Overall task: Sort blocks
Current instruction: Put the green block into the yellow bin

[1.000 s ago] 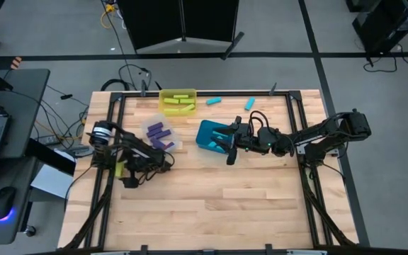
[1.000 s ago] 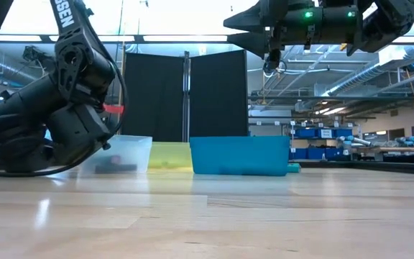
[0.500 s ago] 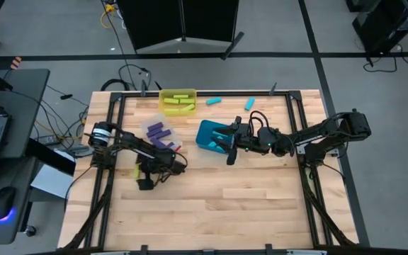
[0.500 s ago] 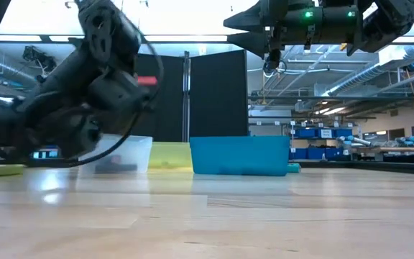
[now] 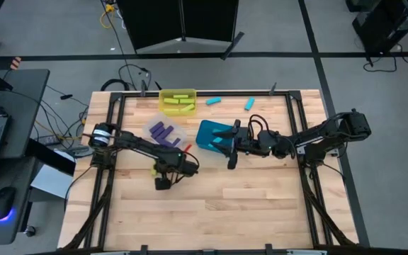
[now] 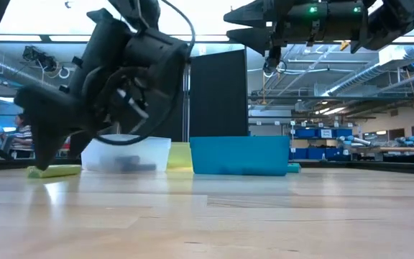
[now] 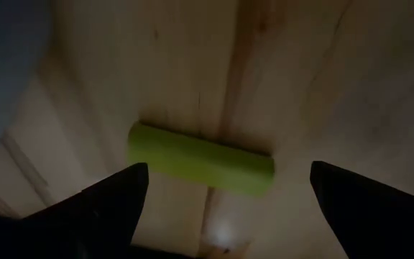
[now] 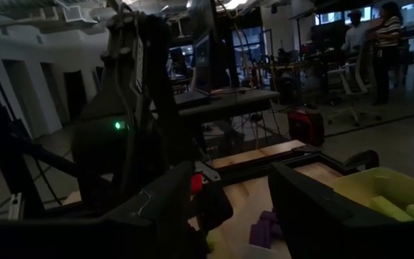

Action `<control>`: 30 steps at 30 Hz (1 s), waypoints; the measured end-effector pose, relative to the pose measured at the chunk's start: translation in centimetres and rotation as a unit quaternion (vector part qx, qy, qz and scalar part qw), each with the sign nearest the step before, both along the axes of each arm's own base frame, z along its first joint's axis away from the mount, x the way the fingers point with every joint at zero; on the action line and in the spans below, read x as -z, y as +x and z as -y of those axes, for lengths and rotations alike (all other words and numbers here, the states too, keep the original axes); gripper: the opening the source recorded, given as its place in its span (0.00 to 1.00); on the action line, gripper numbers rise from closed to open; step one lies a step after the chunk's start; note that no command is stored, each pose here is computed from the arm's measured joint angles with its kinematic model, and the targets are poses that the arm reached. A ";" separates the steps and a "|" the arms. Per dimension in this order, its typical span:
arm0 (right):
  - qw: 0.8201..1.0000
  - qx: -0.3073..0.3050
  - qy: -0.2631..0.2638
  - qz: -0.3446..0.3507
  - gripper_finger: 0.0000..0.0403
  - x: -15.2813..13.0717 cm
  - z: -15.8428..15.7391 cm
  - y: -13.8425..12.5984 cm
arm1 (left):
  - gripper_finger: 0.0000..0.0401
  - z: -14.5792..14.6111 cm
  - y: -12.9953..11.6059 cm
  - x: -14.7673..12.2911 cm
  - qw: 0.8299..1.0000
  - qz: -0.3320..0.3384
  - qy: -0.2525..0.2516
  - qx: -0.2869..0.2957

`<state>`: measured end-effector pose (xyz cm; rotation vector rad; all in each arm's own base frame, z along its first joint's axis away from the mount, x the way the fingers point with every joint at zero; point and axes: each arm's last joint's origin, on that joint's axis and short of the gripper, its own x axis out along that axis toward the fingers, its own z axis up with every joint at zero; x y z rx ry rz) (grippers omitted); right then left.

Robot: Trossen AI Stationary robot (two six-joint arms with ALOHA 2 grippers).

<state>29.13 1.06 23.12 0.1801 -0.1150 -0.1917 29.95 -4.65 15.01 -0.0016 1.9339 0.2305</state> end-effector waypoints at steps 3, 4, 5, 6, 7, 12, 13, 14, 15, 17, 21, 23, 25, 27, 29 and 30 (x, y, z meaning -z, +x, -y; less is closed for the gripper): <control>1.000 -0.002 0.000 0.000 0.49 0.0 -0.1 0.0 | 0.99 0.5 0.5 -0.6 1.000 0.016 0.016 -0.015; 1.000 -0.001 0.000 0.000 0.49 0.0 -0.1 0.0 | 0.99 0.6 0.6 -0.9 0.999 0.021 0.027 -0.018; 1.000 -0.001 0.000 0.000 0.49 0.0 -0.1 0.0 | 0.99 0.8 0.6 -1.2 0.999 0.027 0.037 -0.024; 1.000 -0.001 0.000 0.000 0.49 0.0 -0.1 0.0 | 0.99 0.9 0.5 -1.5 0.998 0.035 0.051 -0.033; 1.000 -0.001 -0.001 0.000 0.49 0.0 -0.1 0.0 | 0.99 0.9 0.5 -1.8 0.996 0.049 0.067 -0.044; 1.000 -0.001 -0.001 -0.001 0.49 0.0 -0.1 0.0 | 0.99 1.7 0.1 -2.9 0.978 0.134 0.087 -0.136; 1.000 -0.001 -0.001 -0.001 0.49 0.0 -0.1 0.0 | 0.99 1.9 -0.1 -2.7 0.974 0.145 0.088 -0.152; 1.000 -0.001 -0.002 -0.001 0.49 0.0 -0.1 0.0 | 0.99 1.9 -0.3 -2.4 0.970 0.148 0.093 -0.171; 1.000 -0.001 -0.003 -0.001 0.49 0.0 -0.1 0.0 | 0.99 2.0 -0.6 -2.0 0.966 0.147 0.100 -0.188; 1.000 -0.001 -0.004 -0.001 0.49 0.0 -0.1 0.0 | 0.99 2.0 -1.4 -1.0 0.958 0.139 0.116 -0.222; 1.000 -0.001 -0.004 -0.002 0.49 0.0 -0.1 0.0 | 0.99 2.1 -2.4 0.2 0.943 0.141 0.136 -0.270; 1.000 -0.001 -0.005 -0.002 0.49 0.0 -0.1 0.0 | 0.99 2.2 -2.6 0.1 0.936 0.154 0.148 -0.280; 1.000 -0.001 -0.005 -0.003 0.49 0.0 -0.1 0.0 | 0.99 2.2 -2.9 -0.1 0.930 0.172 0.161 -0.284; 1.000 -0.001 -0.005 -0.002 0.49 0.0 -0.1 0.0 | 0.99 1.9 -3.3 -0.6 0.917 0.197 0.171 -0.302; 1.000 -0.001 -0.005 -0.002 0.49 0.0 -0.1 0.0 | 0.99 1.6 -4.2 -1.1 0.904 0.217 0.178 -0.324; 1.000 -0.001 -0.005 -0.002 0.49 0.0 -0.1 0.0 | 0.99 1.4 -4.8 -0.9 0.899 0.220 0.179 -0.335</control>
